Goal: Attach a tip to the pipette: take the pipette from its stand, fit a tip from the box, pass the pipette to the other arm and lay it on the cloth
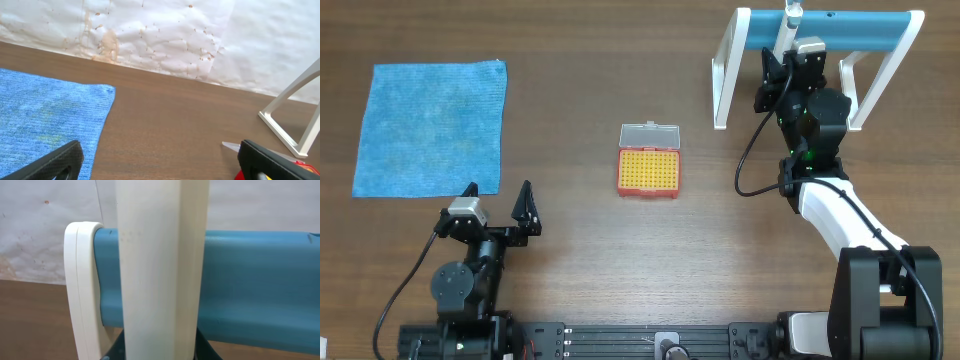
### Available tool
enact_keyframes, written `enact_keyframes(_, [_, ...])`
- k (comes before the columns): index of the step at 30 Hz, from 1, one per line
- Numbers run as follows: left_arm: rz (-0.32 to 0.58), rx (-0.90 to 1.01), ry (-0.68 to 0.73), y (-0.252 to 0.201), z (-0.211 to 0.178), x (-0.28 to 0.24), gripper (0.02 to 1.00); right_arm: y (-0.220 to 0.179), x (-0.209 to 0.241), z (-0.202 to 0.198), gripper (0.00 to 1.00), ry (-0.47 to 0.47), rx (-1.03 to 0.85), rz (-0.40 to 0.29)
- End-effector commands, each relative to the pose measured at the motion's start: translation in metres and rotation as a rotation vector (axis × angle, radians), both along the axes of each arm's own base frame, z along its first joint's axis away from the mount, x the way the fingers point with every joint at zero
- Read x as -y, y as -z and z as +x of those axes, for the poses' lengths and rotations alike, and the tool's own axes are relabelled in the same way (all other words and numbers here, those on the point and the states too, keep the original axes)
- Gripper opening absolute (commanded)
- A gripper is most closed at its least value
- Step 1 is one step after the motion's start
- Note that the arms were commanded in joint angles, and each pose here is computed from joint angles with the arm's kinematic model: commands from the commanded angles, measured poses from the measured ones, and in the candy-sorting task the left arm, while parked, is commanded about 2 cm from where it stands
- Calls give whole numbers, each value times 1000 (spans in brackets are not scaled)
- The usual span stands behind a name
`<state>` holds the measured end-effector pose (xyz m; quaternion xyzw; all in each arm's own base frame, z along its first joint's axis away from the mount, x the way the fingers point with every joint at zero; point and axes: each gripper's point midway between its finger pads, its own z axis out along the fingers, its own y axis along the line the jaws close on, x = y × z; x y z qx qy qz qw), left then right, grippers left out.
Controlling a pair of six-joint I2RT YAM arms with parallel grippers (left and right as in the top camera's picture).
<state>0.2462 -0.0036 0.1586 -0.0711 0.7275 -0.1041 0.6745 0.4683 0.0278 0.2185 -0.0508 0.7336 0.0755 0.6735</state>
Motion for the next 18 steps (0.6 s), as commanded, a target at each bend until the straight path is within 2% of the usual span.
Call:
enact_keyframes(1, [-5,-1,-5,1,0,-1,996,-15,-11,-2,82,-32,40,-17])
enact_keyframes(5, [-5,-1,-5,1,0,-1,998,-20,-43,-16,84,-112,56,-14])
enact_keyframes(10, [-5,-1,-5,1,0,-1,998,-39,-112,-68,82,-371,257,-1])
enact_keyframes(13, [-5,-1,-5,1,0,-1,998,-29,-128,-94,82,-428,327,6])
enact_keyframes(16, [-5,-1,-5,1,0,-1,996,-16,-153,-121,82,-554,365,9])
enact_keyframes(18, [-5,-1,-5,1,0,-1,996,1,-175,-133,82,-658,317,25])
